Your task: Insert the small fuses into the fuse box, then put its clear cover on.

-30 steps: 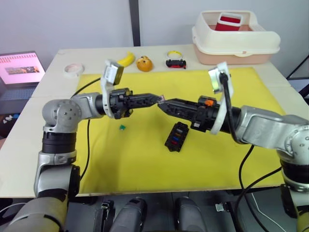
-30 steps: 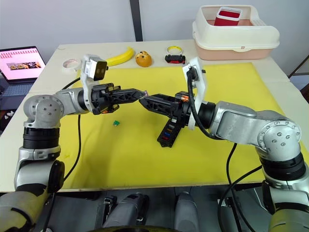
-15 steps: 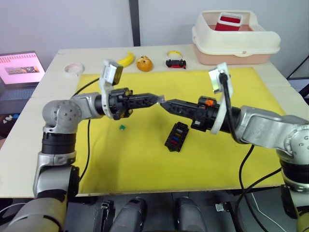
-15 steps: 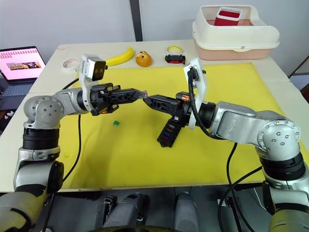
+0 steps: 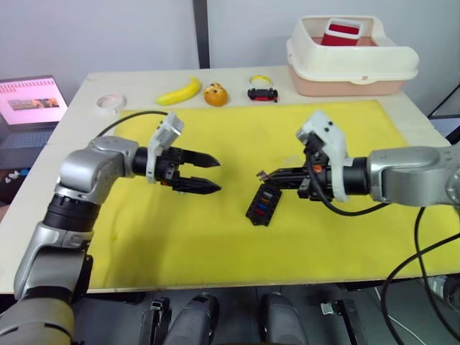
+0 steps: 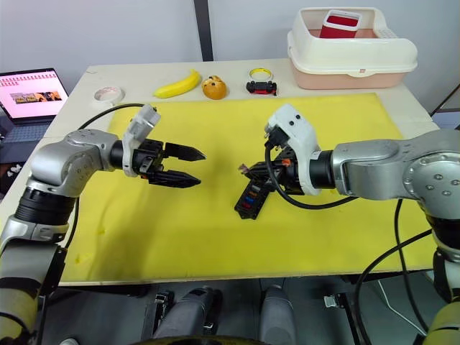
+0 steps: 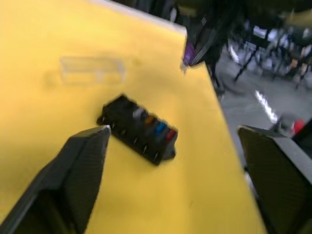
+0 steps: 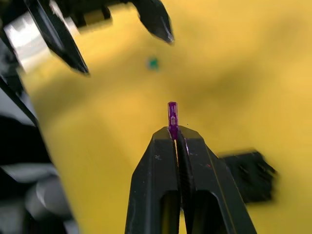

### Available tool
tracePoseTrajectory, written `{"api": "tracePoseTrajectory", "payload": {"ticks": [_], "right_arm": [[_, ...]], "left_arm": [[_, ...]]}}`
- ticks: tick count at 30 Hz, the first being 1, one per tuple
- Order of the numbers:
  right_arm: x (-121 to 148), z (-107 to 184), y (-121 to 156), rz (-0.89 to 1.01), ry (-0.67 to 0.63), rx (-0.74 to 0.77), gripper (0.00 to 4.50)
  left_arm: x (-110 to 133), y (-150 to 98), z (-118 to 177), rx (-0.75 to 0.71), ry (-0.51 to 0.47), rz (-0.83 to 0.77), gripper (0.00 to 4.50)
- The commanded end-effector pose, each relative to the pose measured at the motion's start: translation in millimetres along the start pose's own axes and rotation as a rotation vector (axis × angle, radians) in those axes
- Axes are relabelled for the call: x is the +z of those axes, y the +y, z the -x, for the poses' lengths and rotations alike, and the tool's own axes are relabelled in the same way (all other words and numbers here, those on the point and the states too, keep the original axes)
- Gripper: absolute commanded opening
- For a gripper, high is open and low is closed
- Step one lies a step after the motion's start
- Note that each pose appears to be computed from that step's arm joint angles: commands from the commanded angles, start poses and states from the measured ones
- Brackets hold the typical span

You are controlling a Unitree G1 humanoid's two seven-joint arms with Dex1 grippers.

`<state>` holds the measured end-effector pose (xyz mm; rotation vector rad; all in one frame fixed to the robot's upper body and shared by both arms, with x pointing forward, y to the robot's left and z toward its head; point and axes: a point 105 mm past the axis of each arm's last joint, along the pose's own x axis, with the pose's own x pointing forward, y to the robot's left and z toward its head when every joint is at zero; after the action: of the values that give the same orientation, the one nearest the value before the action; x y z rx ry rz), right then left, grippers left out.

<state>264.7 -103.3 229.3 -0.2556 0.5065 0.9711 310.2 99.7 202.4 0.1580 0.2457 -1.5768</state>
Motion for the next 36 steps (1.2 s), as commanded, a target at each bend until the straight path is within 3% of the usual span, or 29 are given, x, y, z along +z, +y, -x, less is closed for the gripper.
{"api": "tracePoseTrajectory", "payload": {"ticks": [1,10,23,36], "right_arm": [[2.0,6.0,-10.7,0.137,0.08,-0.064,0.0],[0.0,-1.4,-38.4,0.245,0.262,-0.133,0.0],[1.3,-25.4,-42.3,0.217,0.31,-0.075,0.0],[-16.7,-33.0,-45.7,0.224,0.351,-0.062,0.0]], "left_arm": [[-4.1,-2.1,-14.3,-0.038,0.102,-0.182,4.48],[-31.2,11.6,-48.1,-0.078,0.222,-0.362,4.48],[-30.6,17.9,-59.9,-0.081,0.204,-0.376,4.48],[-32.6,15.5,-63.1,-0.076,0.201,-0.368,4.48]]}}
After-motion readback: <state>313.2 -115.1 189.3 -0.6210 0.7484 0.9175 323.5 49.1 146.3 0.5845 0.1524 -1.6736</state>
